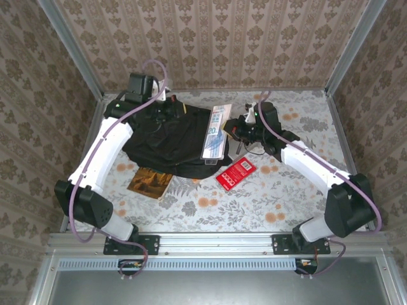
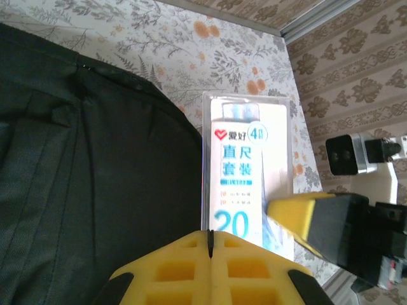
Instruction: Pack the student bag
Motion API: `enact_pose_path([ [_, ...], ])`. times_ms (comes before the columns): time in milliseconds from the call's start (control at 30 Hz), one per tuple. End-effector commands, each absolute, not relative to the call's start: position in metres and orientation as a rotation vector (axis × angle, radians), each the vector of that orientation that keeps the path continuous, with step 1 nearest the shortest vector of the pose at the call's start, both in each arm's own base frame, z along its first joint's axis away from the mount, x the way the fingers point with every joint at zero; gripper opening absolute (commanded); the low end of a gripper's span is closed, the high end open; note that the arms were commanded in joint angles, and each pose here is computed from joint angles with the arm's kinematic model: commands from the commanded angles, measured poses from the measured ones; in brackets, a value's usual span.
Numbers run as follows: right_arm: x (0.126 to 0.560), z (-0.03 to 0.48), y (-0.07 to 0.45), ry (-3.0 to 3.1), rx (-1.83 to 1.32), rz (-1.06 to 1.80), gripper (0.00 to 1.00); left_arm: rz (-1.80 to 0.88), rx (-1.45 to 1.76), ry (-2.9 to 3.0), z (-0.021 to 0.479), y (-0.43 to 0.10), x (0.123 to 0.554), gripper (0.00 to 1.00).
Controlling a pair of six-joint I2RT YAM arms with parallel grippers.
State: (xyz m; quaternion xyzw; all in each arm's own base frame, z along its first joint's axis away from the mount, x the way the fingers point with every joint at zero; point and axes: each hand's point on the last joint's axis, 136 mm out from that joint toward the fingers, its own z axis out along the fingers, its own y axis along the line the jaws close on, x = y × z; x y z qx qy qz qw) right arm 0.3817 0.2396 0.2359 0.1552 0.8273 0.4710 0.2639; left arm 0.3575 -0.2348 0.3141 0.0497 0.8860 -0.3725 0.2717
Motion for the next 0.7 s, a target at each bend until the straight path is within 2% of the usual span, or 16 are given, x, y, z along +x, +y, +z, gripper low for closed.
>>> enact_pose_path([
  [0,0.395,0.248,0.207,2.173,0.51,1.11,0.0,-0.962,0.171,2.455,0.295,-0.244,0.351,0.13],
  [133,0.392,0.252,0.164,2.155,0.566,0.96,0.0,-0.814,0.308,2.504,0.274,-0.264,0.34,0.4],
  [267,0.382,0.234,0.13,2.177,0.649,0.856,0.0,-0.774,0.432,2.561,0.254,-0.294,0.334,0.57],
  [433,0.364,0.211,0.091,2.149,0.771,0.807,0.0,-0.663,0.576,2.635,0.225,-0.33,0.331,0.62],
  [667,0.347,0.191,0.077,2.166,0.799,0.805,0.0,-0.616,0.617,2.679,0.205,-0.351,0.338,0.66],
])
